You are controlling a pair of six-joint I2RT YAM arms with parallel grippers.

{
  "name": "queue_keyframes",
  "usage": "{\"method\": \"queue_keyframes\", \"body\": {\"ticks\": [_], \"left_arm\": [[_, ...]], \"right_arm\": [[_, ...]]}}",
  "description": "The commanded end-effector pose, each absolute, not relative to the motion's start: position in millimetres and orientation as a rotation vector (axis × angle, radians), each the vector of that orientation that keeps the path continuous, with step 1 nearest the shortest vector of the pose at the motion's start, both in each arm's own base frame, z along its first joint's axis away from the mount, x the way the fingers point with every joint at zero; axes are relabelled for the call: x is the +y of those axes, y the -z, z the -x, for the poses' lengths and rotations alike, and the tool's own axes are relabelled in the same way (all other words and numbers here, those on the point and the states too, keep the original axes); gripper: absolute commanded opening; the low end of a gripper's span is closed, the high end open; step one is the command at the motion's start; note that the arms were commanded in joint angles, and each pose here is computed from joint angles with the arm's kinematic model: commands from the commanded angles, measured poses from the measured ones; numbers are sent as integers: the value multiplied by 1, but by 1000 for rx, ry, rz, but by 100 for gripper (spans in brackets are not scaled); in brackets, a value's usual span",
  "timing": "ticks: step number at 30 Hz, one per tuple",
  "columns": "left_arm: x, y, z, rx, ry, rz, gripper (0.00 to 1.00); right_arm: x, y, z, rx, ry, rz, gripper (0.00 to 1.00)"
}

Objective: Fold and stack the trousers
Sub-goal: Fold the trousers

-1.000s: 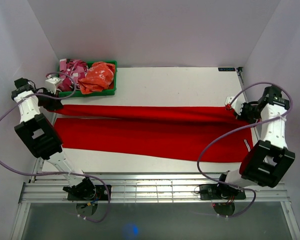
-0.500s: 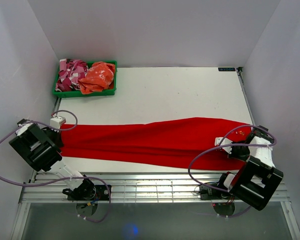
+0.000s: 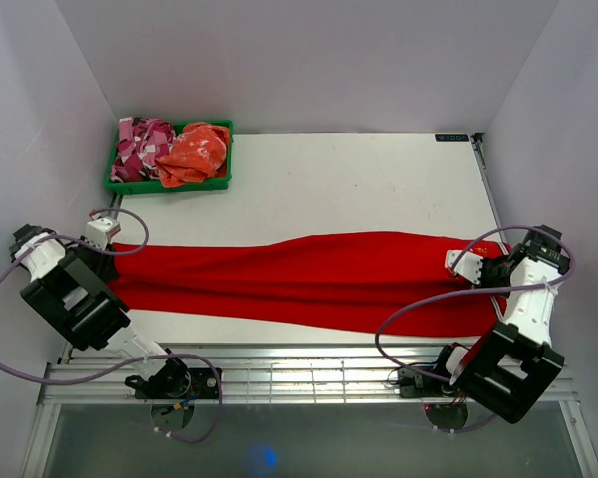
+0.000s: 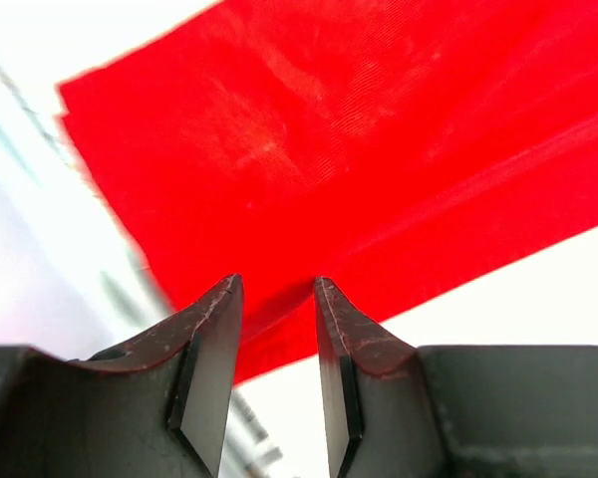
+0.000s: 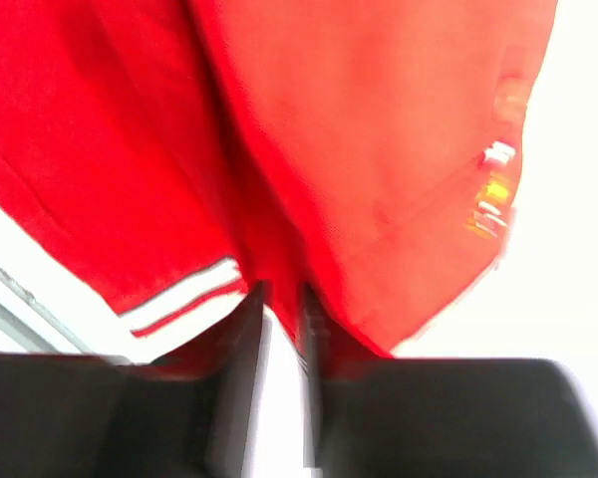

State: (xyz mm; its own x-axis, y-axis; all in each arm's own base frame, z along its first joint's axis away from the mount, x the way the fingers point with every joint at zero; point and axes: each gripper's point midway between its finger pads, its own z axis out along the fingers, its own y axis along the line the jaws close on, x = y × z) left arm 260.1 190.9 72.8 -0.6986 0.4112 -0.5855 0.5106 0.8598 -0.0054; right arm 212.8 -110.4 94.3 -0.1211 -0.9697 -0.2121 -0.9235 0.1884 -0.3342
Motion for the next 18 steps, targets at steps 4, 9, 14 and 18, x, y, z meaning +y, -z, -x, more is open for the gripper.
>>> {"method": "queue_keyframes", "body": {"ticks": [4,9,14,18], "left_arm": [[168,-147,-255,2236,151,-828,47],[152,-159,-238,2212,258,-822,56],[130,-164,-232,2172,291,-821,71],[101,-161,-232,2178,374,-828,73]], "right_arm": [[-105,-98,-169,2006,248,2029,60],[-110,-107,-161,2007,274,1967,61],[-114,-187,-202,2089,168,1594,80],[-129,-183,-211,2165,134,1612,75]]}}
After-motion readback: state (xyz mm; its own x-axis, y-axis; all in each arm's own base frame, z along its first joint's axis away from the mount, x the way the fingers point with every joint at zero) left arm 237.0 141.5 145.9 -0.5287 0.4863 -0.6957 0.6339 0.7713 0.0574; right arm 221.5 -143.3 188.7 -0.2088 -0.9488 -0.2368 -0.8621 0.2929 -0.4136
